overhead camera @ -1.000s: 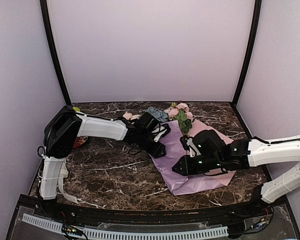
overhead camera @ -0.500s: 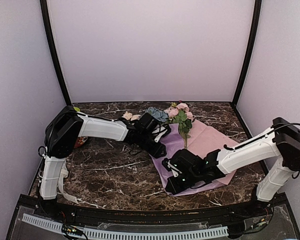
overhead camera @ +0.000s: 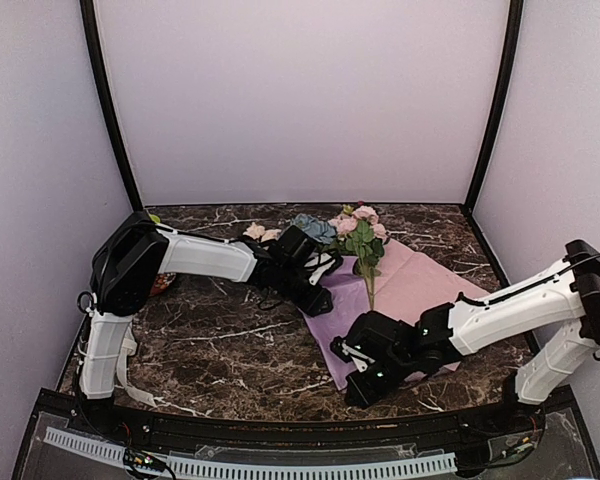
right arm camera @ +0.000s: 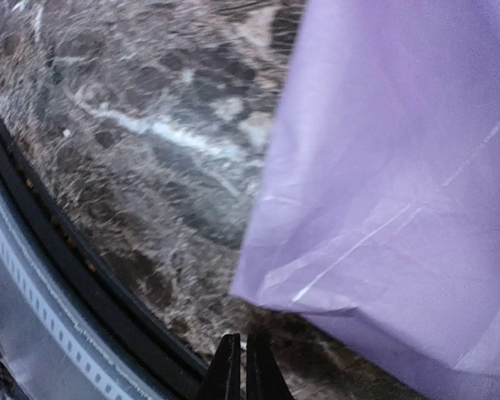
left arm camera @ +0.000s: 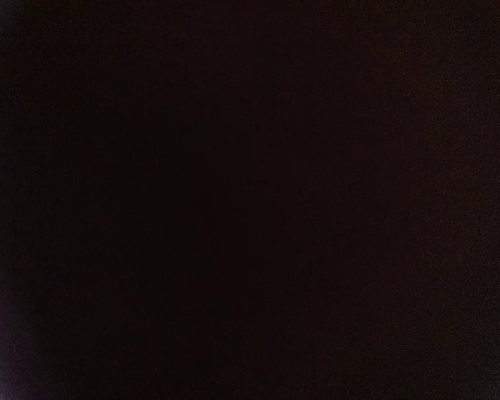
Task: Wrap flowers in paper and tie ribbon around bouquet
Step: Press the fold line of the 2/3-folded wrapping paper.
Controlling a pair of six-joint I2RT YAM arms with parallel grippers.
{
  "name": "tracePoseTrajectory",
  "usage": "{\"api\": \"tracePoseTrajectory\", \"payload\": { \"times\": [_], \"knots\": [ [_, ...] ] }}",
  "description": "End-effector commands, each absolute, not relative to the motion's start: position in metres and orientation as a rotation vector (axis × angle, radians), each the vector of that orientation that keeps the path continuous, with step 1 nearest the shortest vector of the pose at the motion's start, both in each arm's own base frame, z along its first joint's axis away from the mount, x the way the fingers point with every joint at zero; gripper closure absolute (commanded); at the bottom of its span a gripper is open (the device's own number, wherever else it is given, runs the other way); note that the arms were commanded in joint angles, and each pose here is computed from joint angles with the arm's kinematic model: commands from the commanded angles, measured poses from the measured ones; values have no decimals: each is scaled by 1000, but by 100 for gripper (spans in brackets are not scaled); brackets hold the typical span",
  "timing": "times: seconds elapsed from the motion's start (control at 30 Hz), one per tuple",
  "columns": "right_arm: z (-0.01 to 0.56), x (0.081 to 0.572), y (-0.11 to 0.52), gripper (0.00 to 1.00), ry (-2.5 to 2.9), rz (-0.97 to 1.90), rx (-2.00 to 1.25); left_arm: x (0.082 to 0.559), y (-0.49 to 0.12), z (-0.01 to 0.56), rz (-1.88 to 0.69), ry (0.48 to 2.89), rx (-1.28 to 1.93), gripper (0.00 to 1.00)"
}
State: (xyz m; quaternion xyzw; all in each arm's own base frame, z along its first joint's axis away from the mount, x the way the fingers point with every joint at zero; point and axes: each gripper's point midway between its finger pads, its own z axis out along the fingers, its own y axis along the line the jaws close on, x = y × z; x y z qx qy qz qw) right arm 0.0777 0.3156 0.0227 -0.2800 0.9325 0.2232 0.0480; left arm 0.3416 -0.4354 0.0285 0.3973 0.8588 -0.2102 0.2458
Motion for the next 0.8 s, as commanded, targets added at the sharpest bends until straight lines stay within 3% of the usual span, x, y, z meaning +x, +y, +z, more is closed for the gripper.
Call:
{"api": "tracePoseTrajectory", "payload": {
  "times": [0.0,0.13,0.37,0.77],
  "knots": [
    [81,62,341,94,2702,901,-1075,337,-421,8,-530,2407,1121,49],
    [113,72,362,92,2595,1067,-1080,334,-419,4,-538,2426,1110,49],
    [43,156,310,96,2754,603,-637,332,-421,6,-552,2431,1108,49],
    [-29,117,263,100,2941,531,-535,357,-400,28,-507,2377,1054,49]
  ]
}}
